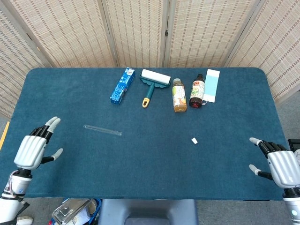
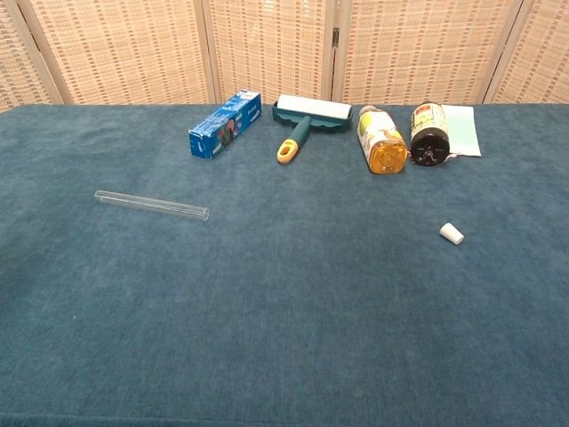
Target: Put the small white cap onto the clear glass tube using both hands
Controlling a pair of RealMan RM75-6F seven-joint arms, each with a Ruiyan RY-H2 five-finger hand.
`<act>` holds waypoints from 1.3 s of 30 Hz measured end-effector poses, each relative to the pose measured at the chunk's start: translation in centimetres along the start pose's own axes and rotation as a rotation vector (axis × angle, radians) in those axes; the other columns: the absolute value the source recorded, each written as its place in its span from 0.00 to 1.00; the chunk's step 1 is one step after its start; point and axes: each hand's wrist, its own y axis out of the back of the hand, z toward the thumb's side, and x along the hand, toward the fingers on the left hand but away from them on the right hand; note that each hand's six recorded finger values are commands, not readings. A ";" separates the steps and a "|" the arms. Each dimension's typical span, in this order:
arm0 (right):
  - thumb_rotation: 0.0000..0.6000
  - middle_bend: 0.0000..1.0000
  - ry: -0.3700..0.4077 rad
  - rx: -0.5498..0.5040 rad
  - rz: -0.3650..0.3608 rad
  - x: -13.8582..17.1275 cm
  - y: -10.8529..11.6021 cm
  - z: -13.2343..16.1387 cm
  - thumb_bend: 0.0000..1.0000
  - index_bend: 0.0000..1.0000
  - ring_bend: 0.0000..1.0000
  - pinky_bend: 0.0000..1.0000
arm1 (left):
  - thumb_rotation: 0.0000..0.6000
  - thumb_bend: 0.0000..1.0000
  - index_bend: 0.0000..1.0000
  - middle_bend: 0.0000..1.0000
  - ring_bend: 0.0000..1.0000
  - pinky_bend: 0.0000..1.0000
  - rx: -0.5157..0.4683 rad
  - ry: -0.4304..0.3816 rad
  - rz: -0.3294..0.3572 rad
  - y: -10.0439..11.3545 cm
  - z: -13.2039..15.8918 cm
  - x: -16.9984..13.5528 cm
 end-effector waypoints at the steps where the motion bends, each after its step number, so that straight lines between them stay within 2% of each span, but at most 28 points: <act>1: 1.00 0.35 0.002 0.000 0.002 -0.1 0.0 0.1 0.14 0.24 0.36 0.43 | 1.00 0.24 0.09 0.48 0.66 0.85 0.001 -0.009 -0.008 -0.1 0.2 0.6; 2: 1.00 0.35 0.003 -0.001 0.004 -0.1 -0.1 0.1 0.14 0.24 0.36 0.43 | 1.00 0.24 0.11 0.56 0.72 0.91 0.001 -0.018 -0.020 -0.2 0.5 1.1; 5: 1.00 0.35 0.004 -0.001 0.011 -0.2 -0.3 0.2 0.14 0.24 0.36 0.43 | 1.00 0.24 0.19 0.76 0.86 0.99 0.007 -0.052 -0.066 -0.8 1.4 3.3; 8: 1.00 0.35 0.004 0.001 0.012 -0.2 -0.3 0.3 0.14 0.24 0.36 0.43 | 1.00 0.24 0.26 0.89 0.96 1.00 0.017 -0.086 -0.101 -1.5 2.7 5.8; 11: 1.00 0.35 0.007 0.003 0.012 -0.2 -0.2 0.4 0.14 0.24 0.36 0.43 | 1.00 0.24 0.31 0.98 1.00 1.00 0.029 -0.106 -0.127 -2.4 3.7 8.1; 14: 1.00 0.35 0.006 0.004 0.017 -0.3 -0.2 0.3 0.14 0.24 0.36 0.43 | 1.00 0.24 0.35 1.00 1.00 1.00 0.042 -0.111 -0.141 -3.4 4.5 10.0; 21: 1.00 0.35 0.018 0.009 0.028 -0.7 -0.1 0.5 0.14 0.24 0.36 0.43 | 1.00 0.24 0.36 1.00 1.00 1.00 0.085 -0.113 -0.208 -6.5 6.0 13.2; 28: 1.00 0.35 0.012 0.005 0.044 -0.9 -0.5 0.4 0.14 0.24 0.36 0.43 | 1.00 0.24 0.39 1.00 1.00 1.00 0.124 -0.088 -0.241 -9.2 6.7 15.1; 39: 1.00 0.35 0.003 0.008 0.054 -1.2 -0.7 0.0 0.14 0.24 0.36 0.43 | 1.00 0.24 0.42 1.00 1.00 1.00 0.170 -0.049 -0.341 -13.1 7.1 16.6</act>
